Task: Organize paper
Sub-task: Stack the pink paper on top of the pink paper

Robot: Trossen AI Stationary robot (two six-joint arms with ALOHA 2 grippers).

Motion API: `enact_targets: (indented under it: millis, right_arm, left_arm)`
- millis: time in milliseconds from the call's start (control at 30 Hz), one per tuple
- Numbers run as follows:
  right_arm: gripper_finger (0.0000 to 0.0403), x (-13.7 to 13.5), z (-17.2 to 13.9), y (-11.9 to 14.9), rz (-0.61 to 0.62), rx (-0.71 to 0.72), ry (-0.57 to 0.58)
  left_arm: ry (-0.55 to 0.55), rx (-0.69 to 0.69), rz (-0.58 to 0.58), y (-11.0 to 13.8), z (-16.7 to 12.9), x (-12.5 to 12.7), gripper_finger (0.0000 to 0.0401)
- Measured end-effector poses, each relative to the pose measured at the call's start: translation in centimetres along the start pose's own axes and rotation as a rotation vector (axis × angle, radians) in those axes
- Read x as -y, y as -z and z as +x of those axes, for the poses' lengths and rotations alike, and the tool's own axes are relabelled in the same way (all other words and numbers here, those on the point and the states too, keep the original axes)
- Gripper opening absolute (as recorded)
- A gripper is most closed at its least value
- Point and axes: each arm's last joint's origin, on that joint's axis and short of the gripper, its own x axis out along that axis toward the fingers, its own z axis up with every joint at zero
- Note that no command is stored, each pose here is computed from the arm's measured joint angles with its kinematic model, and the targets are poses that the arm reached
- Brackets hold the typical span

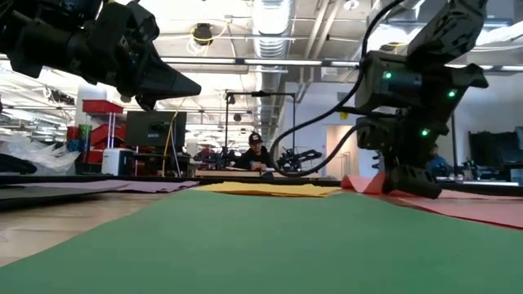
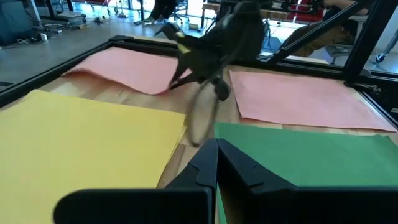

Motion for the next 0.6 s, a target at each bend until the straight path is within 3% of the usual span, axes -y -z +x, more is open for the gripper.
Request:
enact_targets:
  millis: [233, 600]
  right_arm:
    - [0.0002, -0.4, -3.7, -1.0, -0.042, -0.069, -0.118]
    - [0.0, -0.3, -14.2, -0.8, 0.203, -0.158, -0.722]
  left_arm:
    - [0.0, -0.001, -0.004, 0.0, 0.0, 0.0, 0.0]
    - [0.0, -0.001, -0.021, 0.0, 0.0, 0.0, 0.0]
